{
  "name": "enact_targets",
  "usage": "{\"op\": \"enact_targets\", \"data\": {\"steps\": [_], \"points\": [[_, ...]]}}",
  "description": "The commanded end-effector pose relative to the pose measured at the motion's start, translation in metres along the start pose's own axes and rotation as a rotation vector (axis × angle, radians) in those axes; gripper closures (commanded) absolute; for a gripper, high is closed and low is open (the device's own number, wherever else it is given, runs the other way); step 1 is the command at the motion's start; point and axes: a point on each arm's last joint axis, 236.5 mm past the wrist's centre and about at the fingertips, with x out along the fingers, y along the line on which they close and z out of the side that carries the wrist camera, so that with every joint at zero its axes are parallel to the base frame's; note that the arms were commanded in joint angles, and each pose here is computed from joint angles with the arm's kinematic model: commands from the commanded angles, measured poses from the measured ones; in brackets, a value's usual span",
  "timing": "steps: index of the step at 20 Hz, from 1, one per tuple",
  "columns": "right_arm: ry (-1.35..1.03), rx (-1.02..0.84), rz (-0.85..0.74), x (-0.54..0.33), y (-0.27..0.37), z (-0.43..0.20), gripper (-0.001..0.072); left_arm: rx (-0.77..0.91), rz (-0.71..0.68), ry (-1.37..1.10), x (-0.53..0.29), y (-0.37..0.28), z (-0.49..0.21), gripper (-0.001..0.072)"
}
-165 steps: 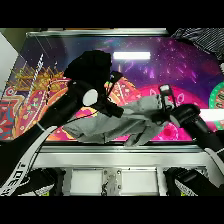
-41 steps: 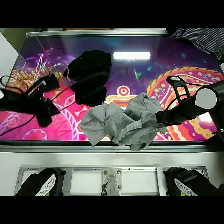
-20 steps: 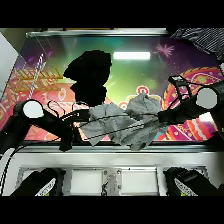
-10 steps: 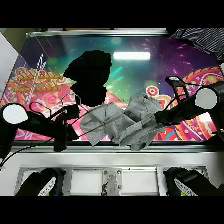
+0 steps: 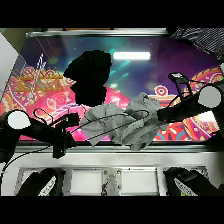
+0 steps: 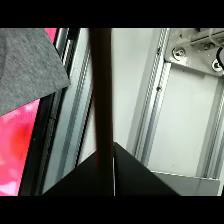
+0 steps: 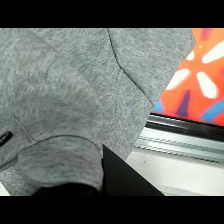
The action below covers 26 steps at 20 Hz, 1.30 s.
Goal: Fold the clothes and pants, and hang the long-sleeved shirts on hangers.
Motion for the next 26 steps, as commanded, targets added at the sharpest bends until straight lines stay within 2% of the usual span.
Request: {"op": "enact_targets", "data": {"steps": [1,6,17,26], "points": [[-0.013,0.004,-0.002,-0.002,-0.001,0.004,0.0689,-0.006,-0.017,0.008,0.009,0.000,-0.003,0.0693],[-0.013,0.025,-0.001,-0.002,-0.001,0.003,0.0690,0.049,-0.105,0.072,0.040,-0.008,0.009,0.0693],[-0.063,0.017,-0.038,-0.018,-0.008,0.014,0.0690,0.015,-0.086,0.069,0.048,0.044,0.059,0.0693],[-0.109,-0.093,0.001,-0.038,0.014,0.054,0.0690,0.116,-0.123,0.043,0.075,0.045,0.085,0.0693]]}}
